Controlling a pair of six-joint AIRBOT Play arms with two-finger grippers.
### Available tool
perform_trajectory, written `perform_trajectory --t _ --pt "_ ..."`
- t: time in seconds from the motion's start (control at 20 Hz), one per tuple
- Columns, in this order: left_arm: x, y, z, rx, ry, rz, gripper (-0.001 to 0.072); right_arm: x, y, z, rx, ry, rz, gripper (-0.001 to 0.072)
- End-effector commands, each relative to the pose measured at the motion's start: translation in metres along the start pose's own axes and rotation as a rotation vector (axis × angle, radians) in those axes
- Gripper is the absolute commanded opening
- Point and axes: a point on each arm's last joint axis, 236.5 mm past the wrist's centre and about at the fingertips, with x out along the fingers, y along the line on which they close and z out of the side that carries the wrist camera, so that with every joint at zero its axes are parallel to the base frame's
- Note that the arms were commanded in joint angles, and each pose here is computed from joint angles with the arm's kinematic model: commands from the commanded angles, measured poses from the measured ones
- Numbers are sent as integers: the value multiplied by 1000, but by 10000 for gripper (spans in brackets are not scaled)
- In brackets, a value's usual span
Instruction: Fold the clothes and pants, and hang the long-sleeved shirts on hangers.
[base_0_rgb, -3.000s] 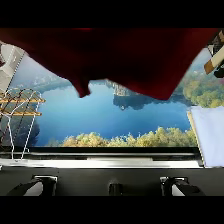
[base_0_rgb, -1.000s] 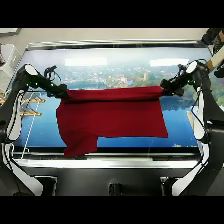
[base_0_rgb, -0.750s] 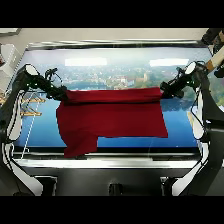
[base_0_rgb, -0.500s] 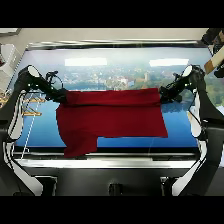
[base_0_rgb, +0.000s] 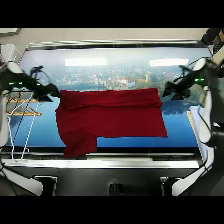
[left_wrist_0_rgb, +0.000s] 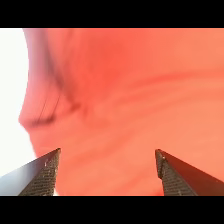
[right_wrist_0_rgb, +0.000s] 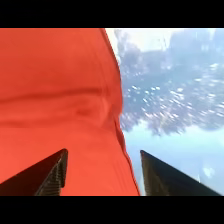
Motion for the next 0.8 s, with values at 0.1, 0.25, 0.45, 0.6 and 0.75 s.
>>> perform_trajectory --t 0.1,0.25,0.45,0.6,0.75 --pt "-24 25 -122 -167 -54 -99 699 -62 -6 -33 -8 -95 176 525" --pt "25 25 -212 -263 11 -122 699 -66 -3 -55 19 -102 217 524" --pt "69 12 -263 -350 15 -198 698 -76 14 -60 14 -119 274 523" --pt "85 8 -276 -357 26 -236 698 -84 21 -62 6 -133 294 523" --pt "84 2 -260 -359 -38 -273 698 -89 27 -66 -2 -128 313 523"
